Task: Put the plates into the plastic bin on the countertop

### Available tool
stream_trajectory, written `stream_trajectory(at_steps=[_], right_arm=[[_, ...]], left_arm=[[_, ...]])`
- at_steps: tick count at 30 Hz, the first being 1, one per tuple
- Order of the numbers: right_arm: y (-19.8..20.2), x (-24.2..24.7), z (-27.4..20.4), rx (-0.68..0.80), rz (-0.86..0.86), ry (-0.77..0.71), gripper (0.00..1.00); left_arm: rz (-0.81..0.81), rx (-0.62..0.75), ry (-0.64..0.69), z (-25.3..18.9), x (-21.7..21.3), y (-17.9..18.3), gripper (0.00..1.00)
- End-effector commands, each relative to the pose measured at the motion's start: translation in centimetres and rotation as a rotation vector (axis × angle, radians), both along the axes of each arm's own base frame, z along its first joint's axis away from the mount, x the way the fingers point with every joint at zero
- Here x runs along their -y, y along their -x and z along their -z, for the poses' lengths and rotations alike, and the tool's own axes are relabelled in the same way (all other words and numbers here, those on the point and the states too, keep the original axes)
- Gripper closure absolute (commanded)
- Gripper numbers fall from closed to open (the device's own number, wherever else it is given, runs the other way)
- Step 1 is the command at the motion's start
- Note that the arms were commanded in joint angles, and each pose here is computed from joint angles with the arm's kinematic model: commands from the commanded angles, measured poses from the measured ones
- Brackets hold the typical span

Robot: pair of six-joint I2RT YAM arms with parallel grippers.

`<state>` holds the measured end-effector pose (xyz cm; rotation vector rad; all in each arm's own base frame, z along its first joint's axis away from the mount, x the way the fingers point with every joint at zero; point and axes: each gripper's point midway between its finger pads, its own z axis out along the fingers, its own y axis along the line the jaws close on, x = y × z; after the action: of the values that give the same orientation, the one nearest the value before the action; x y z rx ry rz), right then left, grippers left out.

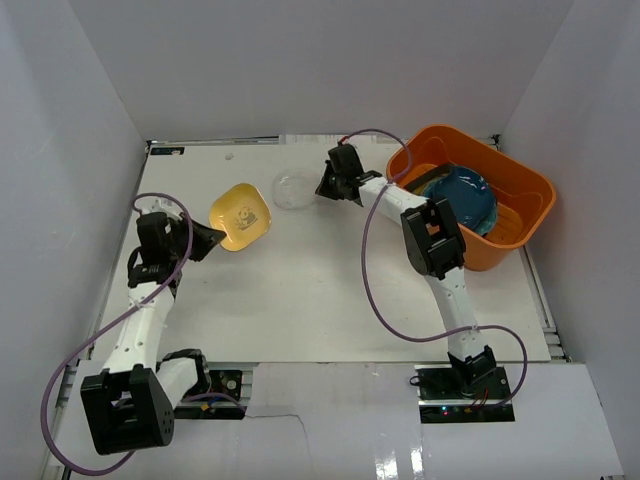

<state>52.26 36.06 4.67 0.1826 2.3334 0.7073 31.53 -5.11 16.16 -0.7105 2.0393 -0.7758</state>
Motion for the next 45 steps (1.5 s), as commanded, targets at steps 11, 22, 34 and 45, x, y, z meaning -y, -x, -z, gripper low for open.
stream_trajectory(at_steps=[11,22,34,45], right_arm=[[3.6,29.9,-24.5,0.396,0.395,0.135,0.92],[10.6,41.7,-14.5,0.166,0.577,0.140,0.92],[13.2,40.0,-18.9,0.273,0.555,0.021,0.00],[19.0,42.8,-32.8,0.582,0.708,-0.021,0.08]], left_arm=[[0.309,0.277,0.037,-10.4,10.7,-0.5,1.00],[0.513,0.331,-0.045,-14.7,24.8,-1.7,1.00],[0.528,0.285,-0.153,-13.2,38.4,-7.8,1.00],[0.516,0.254,-0.090,-10.8,46.6,-12.1,1.00]])
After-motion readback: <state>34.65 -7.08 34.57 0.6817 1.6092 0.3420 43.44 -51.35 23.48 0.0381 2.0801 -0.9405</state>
